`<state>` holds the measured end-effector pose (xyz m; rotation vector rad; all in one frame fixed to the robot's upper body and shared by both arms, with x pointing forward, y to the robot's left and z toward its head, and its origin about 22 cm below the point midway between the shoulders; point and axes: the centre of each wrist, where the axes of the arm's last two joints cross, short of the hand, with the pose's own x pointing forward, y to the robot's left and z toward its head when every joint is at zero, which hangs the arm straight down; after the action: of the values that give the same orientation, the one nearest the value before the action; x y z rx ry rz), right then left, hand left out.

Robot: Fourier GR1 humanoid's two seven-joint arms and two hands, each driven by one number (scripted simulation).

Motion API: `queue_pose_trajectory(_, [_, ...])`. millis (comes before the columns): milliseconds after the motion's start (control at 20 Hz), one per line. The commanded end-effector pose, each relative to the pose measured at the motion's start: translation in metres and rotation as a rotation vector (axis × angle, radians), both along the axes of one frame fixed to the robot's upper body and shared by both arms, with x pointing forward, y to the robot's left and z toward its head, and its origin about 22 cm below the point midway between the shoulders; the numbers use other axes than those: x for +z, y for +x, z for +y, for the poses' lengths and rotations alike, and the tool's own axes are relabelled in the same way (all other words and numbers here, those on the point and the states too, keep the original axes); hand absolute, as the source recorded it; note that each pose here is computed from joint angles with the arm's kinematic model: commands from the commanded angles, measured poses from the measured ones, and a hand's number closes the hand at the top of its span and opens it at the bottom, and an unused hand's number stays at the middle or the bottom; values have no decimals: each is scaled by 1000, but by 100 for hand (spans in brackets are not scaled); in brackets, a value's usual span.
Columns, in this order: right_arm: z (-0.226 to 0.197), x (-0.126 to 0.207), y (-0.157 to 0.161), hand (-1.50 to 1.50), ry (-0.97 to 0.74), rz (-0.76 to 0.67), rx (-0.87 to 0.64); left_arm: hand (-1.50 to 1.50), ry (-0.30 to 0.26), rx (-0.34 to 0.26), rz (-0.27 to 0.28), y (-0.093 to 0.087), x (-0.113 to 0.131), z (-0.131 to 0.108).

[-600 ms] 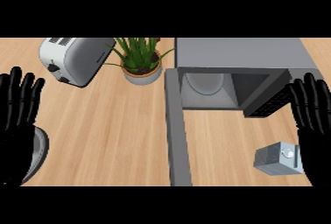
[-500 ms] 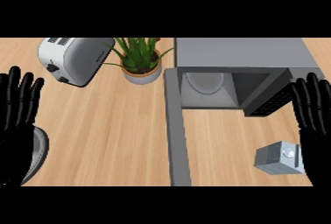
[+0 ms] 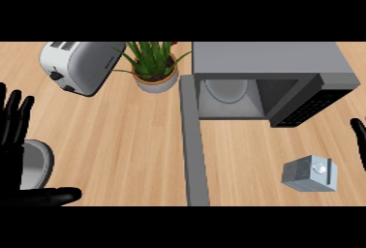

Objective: Pick up the milk, place it into the microwave and close the microwave

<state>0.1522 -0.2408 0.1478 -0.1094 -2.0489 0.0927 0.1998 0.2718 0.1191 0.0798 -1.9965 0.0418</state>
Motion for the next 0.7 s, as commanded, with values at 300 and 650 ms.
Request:
queue_pose_trajectory(300, [5, 7, -39, -150, -14, 54, -106, -150, -29, 3, 35, -45, 6, 29])
queue_pose_trajectory(650, [-2, -18, -29, -150, -34, 121, -153, -150, -29, 8, 14, -60, -2, 63])
